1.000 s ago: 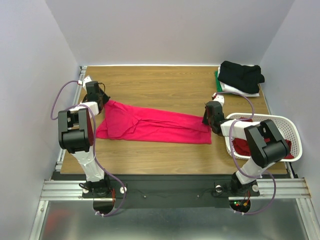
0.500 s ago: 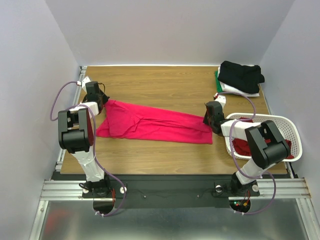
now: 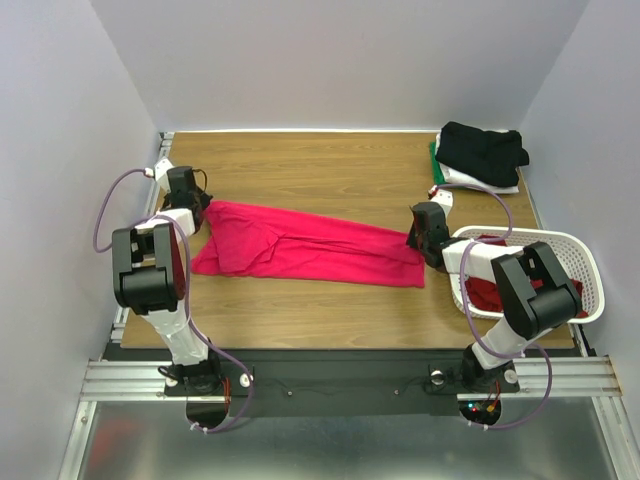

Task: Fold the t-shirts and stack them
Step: Fold the tshirt

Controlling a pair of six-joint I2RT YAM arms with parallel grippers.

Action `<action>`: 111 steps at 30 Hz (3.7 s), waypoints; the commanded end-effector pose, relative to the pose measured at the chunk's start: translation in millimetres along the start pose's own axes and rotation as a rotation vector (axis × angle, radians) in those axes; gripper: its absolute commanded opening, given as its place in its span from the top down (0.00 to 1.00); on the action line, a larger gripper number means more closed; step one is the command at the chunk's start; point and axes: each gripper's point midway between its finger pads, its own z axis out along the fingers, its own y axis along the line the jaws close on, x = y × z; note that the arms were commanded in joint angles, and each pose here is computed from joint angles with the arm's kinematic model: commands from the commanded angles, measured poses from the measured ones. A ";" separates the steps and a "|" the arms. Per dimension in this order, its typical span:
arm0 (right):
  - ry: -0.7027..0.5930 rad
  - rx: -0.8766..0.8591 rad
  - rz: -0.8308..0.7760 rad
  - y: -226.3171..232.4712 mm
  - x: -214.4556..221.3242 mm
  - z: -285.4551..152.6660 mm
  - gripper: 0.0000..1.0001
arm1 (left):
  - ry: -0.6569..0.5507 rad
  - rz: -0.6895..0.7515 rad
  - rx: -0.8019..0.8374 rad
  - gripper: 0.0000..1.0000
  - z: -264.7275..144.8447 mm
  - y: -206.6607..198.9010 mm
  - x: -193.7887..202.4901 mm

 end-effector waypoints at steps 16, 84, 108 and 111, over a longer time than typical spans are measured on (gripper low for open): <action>-0.063 0.025 0.021 -2.8 -23.8 -6.6 0.96 | -0.242 -0.002 0.063 0.28 -64.5 -40.9 -57.6; 0.317 -0.338 -0.153 72.7 133.1 -80.5 0.25 | 0.218 0.164 0.457 0.09 16.0 -221.8 96.5; 0.289 -0.710 -0.226 144.4 119.4 -170.0 0.25 | -0.095 0.193 0.482 0.08 -62.4 -247.5 -24.3; 0.210 -0.671 -0.216 132.3 101.4 -173.1 0.23 | -0.076 0.208 0.443 0.07 -70.6 -219.7 -9.5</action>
